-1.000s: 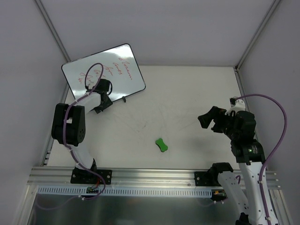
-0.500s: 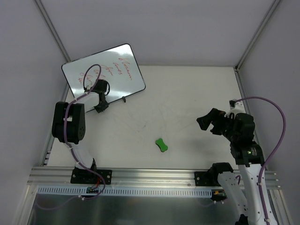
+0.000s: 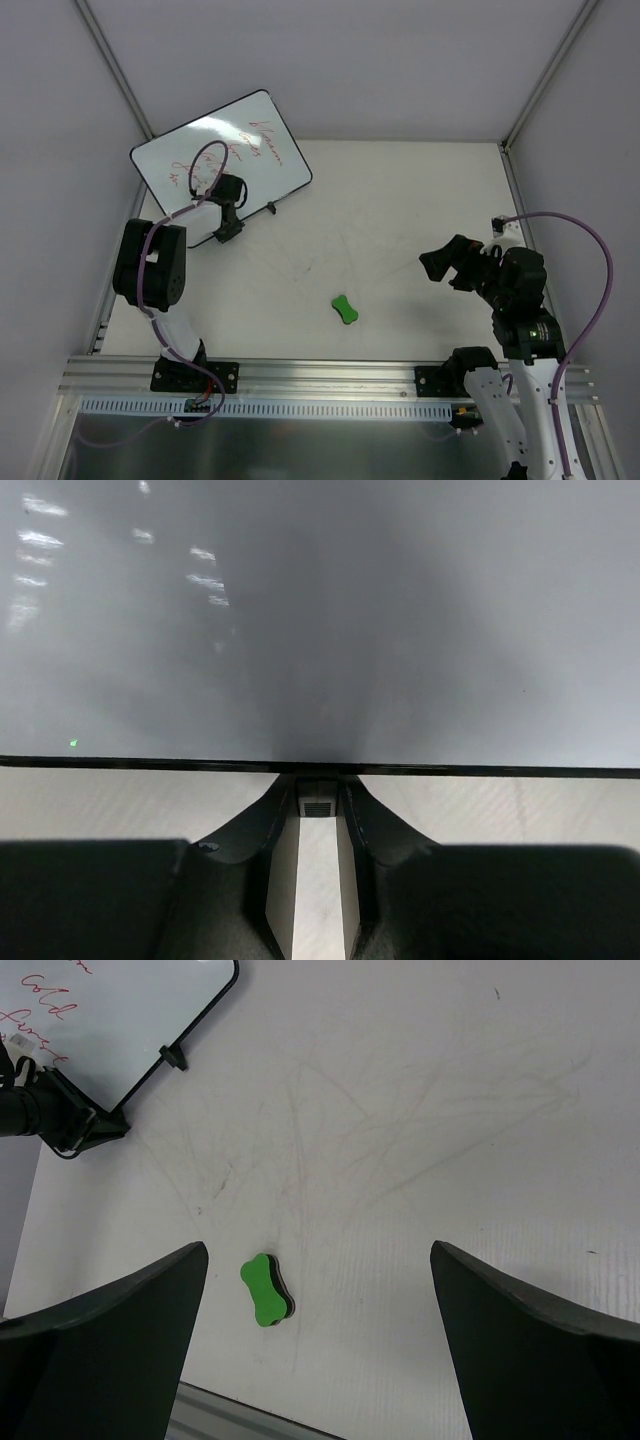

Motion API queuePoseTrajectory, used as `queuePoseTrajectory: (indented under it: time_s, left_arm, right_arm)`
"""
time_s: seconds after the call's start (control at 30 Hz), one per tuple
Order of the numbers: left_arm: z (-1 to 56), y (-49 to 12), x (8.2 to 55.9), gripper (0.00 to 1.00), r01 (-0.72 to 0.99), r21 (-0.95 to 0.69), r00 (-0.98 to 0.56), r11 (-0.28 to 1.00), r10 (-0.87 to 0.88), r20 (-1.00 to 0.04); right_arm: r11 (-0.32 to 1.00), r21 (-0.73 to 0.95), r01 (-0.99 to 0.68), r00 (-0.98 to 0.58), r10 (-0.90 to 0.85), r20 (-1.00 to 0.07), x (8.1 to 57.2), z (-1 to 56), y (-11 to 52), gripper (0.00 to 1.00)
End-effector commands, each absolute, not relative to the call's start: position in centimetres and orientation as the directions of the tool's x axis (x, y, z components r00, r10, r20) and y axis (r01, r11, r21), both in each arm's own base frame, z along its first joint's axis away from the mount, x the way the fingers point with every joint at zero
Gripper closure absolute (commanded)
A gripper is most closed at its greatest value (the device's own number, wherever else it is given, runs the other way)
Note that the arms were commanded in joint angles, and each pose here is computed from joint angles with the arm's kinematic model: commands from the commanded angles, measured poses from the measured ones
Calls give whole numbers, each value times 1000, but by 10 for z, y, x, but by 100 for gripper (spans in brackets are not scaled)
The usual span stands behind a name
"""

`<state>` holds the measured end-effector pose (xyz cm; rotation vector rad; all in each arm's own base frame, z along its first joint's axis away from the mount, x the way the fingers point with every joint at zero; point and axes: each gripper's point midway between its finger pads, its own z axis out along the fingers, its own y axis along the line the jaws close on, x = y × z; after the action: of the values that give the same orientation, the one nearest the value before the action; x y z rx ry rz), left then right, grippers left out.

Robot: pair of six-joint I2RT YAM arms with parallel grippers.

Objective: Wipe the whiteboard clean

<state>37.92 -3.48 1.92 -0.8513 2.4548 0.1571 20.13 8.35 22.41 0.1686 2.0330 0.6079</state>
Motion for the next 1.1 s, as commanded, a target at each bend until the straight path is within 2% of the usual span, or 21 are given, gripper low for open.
queuePoseTrajectory:
  time_s: [0.0, 0.2, 0.47, 0.57, 0.73, 0.8, 0.83, 0.87, 0.97, 1.07]
  left_arm:
    - [23, -75, 368, 100, -627, -164, -633, 762, -621, -463]
    - [12, -114, 363, 100, -655, -193, -629, 731, -668, -398]
    - [14, -159, 371, 100, -652, -188, -631, 735, -663, -404]
    - [13, -170, 372, 94, -661, -193, -626, 726, -674, -392]
    - [19, -175, 371, 58, -664, -199, -620, 721, -680, -391]
    - [27, -176, 372, 49, -641, -203, -631, 740, -659, -410]
    - [36, -177, 373, 37, -631, -215, -630, 745, -655, -417]
    - [42, -178, 373, 31, -624, -225, -630, 749, -652, -422]
    - [68, -180, 374, 13, -586, -264, -626, 766, -635, -453]
    - [104, -182, 377, 2, -514, -307, -624, 801, -595, -506]
  right_arm:
    - [855, 490, -170, -487, 360, -796, 200, 235, 88, 1]
    - [843, 501, -195, -496, 356, -792, 194, 233, 92, 1]
    - [833, 509, -219, -493, 356, -794, 187, 233, 95, 1]
    - [832, 508, -222, -496, 352, -794, 185, 233, 96, 1]
    - [836, 498, -229, -488, 343, -802, 181, 234, 95, 1]
    - [838, 495, -229, -485, 342, -805, 181, 234, 94, 1]
    - [839, 492, -231, -483, 340, -807, 181, 235, 94, 1]
    - [840, 492, -229, -484, 340, -806, 181, 234, 94, 1]
    - [843, 486, -230, -485, 333, -808, 182, 234, 93, 1]
    - [851, 475, -226, -482, 325, -813, 183, 232, 91, 1]
